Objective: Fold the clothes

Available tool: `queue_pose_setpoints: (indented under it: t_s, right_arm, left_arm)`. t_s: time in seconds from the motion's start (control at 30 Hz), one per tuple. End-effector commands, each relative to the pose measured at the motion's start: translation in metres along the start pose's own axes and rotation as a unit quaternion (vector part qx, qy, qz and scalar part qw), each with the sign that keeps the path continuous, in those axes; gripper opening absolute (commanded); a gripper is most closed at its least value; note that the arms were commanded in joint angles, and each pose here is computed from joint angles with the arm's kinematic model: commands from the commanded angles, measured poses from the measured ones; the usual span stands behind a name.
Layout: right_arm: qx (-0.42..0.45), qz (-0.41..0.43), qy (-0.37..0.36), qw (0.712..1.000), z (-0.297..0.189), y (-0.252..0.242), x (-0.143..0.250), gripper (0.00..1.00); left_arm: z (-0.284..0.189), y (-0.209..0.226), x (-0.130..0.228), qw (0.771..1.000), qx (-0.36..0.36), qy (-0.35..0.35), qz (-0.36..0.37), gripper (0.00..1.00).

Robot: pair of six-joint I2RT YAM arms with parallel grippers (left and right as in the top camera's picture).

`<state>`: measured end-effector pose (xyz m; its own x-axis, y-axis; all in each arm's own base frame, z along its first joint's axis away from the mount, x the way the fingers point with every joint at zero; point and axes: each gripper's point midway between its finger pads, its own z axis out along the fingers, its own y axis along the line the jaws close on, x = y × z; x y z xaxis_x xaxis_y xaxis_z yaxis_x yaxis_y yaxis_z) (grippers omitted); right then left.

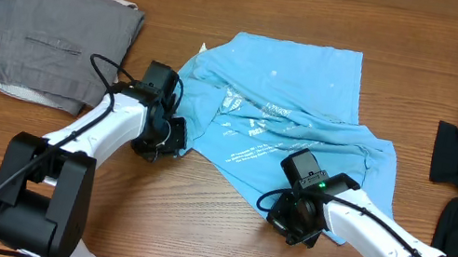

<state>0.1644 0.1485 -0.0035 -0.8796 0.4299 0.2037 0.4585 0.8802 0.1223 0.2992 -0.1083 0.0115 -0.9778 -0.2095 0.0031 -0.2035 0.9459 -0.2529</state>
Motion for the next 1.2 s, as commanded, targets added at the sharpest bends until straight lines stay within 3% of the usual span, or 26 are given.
queue_pose_setpoints:
  t_s: [0.0,0.17,0.43,0.6,0.77,1.0,1.17]
  right_arm:
    - [0.043,0.002,-0.025,0.999,0.008,-0.019,-0.012,0.04]
    - [0.053,-0.021,-0.062,0.996,-0.040,-0.010,-0.020,0.04]
    - [-0.016,-0.035,-0.144,0.989,-0.166,0.002,-0.004,0.04]
    - [-0.090,-0.053,-0.202,0.974,-0.259,-0.009,0.022,0.04]
    - [-0.152,-0.085,-0.248,0.953,-0.332,-0.010,0.038,0.04]
    - [-0.238,-0.104,-0.316,0.912,-0.399,-0.003,0.054,0.04]
    - [-0.281,-0.123,-0.353,0.884,-0.434,-0.004,0.068,0.04]
  left_arm:
    - [-0.005,-0.008,-0.003,1.000,0.014,-0.001,0.012,0.04]
    - [-0.047,-0.038,-0.013,0.998,0.061,-0.011,0.021,0.04]
    - [-0.185,-0.087,-0.028,0.983,0.125,-0.118,0.061,0.04]
    - [-0.308,-0.112,-0.014,0.952,0.175,-0.231,0.097,0.04]
    - [-0.398,-0.122,0.014,0.915,0.212,-0.321,0.125,0.04]
    - [-0.463,-0.103,0.051,0.885,0.200,-0.401,0.122,0.04]
    - [-0.517,-0.085,0.085,0.842,0.209,-0.485,0.107,0.04]
